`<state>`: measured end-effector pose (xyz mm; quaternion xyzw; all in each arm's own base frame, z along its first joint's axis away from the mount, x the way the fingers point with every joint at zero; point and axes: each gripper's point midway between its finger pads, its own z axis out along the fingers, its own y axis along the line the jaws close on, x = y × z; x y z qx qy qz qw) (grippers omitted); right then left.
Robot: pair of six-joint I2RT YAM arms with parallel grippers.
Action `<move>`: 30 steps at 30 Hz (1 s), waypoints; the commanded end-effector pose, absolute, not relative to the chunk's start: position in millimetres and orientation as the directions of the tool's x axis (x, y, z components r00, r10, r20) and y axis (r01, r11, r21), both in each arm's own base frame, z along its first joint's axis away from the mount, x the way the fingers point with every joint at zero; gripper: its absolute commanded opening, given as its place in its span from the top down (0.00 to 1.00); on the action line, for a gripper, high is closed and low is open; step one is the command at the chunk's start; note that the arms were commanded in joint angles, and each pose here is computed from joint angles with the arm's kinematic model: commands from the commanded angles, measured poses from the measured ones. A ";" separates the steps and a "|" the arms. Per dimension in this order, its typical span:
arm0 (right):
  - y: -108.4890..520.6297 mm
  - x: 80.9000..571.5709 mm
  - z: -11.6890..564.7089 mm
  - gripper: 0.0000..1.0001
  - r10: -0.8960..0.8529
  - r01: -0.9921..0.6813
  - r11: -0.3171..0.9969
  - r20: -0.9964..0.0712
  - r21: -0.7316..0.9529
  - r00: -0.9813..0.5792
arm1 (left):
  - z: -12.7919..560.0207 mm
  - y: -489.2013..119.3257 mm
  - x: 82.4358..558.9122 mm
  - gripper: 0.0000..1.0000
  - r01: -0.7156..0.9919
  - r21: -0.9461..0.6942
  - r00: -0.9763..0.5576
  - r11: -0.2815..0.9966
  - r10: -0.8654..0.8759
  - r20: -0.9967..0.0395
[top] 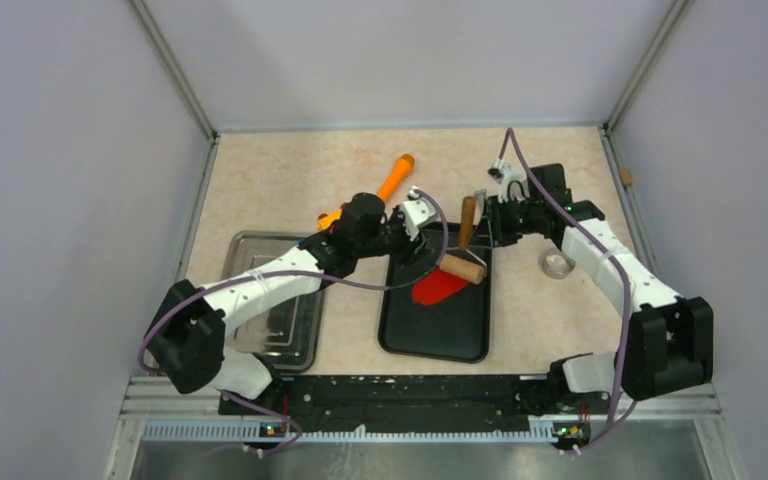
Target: Roll out the dumpling wrappers from the dough
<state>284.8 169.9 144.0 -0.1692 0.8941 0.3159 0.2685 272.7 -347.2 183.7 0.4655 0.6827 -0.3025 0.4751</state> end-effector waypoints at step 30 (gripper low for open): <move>150.7 290.0 164.0 0.35 -0.049 -0.447 0.773 -0.659 0.451 -0.750 | 73.5 -350.8 410.7 0.48 0.900 -0.191 -0.415 0.391 0.638 -0.649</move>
